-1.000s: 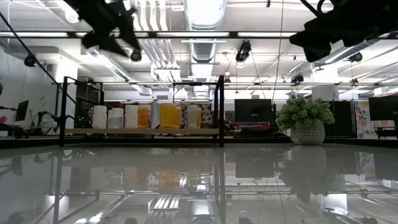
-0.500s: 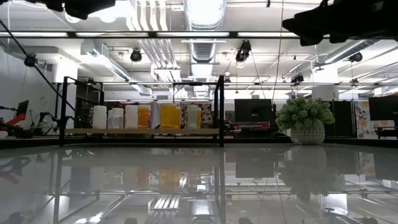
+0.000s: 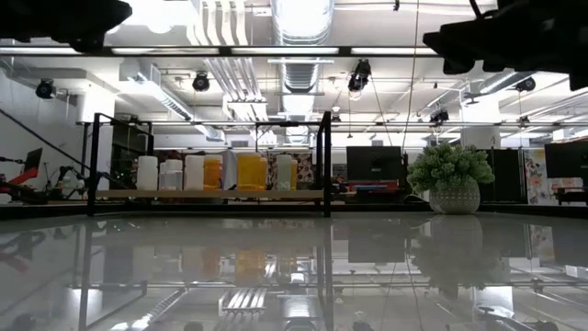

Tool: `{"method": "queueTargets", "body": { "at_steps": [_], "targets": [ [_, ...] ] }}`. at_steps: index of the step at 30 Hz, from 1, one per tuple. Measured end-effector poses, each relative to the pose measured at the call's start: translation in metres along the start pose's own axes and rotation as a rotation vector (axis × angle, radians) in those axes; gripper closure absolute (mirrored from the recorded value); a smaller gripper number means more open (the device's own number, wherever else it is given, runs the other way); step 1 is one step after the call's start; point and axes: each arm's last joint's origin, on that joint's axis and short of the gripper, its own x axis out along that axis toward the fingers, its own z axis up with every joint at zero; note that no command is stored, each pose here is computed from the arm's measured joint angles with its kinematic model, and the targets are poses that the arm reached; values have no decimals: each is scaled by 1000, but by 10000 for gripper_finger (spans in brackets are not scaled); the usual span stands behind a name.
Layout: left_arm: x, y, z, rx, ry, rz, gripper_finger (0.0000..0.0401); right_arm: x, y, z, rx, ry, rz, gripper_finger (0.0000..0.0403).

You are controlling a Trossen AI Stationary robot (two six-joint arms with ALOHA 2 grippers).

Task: Pick and place medicine bottles onto shelf by color
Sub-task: Return to Home Position

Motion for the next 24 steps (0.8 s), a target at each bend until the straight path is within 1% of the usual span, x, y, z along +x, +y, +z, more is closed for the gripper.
{"method": "queueTargets", "body": {
  "at_steps": [2, 4, 7, 8, 12, 16, 18, 21, 24],
  "targets": [
    [-6, 4, -3, -18, -36, 13, 384, -6, 0, -3, 18, -16, 3, 230],
    [-11, 6, -9, -41, -67, 22, 396, -12, 0, -6, 31, -32, 6, 230],
    [-13, 4, -19, -57, -84, 24, 398, -21, 2, -12, 35, -64, -11, 230],
    [-12, 2, -24, -38, -68, 24, 398, -25, 3, -13, 31, -86, -20, 230],
    [-9, 0, -28, -13, -56, 53, 400, -37, 2, -11, 14, -163, -61, 230],
    [-9, 1, -30, -10, -48, 55, 401, -44, 1, -5, -4, -214, -63, 234],
    [-9, -1, -34, -20, -36, 39, 401, -47, 1, -2, -23, -245, -74, 240],
    [-8, -6, -45, -50, -22, -14, 401, -50, 1, 2, -42, -273, -83, 253],
    [-7, -12, -61, -80, 17, -52, 401, -52, 1, 2, -37, -277, -84, 267]
  ]
}}
